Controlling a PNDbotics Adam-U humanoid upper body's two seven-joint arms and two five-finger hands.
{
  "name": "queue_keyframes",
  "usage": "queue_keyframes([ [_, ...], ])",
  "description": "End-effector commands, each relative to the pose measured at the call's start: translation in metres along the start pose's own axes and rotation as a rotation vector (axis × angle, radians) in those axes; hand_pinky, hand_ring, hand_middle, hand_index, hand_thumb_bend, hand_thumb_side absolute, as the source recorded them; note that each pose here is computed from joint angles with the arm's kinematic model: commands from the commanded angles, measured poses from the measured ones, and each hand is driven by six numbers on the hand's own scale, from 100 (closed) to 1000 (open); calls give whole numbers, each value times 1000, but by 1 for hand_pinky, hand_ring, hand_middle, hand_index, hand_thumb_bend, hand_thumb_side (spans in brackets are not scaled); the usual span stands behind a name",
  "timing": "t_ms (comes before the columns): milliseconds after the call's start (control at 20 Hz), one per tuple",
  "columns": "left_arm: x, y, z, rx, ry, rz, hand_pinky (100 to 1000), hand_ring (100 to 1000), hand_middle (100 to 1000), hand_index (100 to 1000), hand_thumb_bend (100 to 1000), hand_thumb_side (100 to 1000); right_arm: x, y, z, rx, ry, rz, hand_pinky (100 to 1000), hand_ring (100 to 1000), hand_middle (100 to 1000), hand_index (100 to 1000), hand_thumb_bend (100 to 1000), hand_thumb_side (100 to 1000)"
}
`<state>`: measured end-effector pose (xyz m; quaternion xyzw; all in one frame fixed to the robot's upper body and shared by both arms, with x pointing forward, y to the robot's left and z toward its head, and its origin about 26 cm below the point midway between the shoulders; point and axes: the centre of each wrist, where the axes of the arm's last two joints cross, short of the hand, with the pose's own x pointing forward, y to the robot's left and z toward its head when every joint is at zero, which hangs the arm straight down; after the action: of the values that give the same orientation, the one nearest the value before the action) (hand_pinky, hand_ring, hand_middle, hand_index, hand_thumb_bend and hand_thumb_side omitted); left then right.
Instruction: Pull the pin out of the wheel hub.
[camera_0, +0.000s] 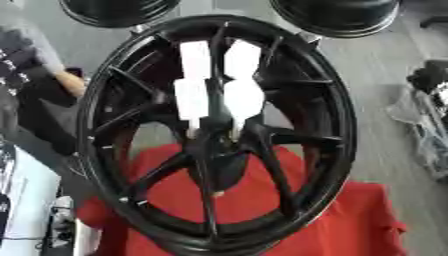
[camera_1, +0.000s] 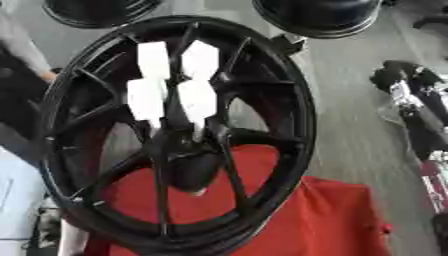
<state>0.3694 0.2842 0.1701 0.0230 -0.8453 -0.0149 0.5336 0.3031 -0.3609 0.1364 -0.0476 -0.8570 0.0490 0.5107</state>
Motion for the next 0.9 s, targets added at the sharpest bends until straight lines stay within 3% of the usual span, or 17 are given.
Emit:
queue_keyframes([
  [50,10,4,-4,-5,-28,-21,698,821,725,797,100,777,8,-5,-4,13,-20,32,887,746,651,732,100,428],
  [550,13,6,-5,7,-42,-18,699,821,725,799,100,775,11,-4,-7,20,-31,30,889,754,660,737,100,446],
  [900,12,14,-2,23,-33,-41,699,822,725,799,100,774,40,-9,-23,91,-120,78,894,775,685,752,100,390],
])
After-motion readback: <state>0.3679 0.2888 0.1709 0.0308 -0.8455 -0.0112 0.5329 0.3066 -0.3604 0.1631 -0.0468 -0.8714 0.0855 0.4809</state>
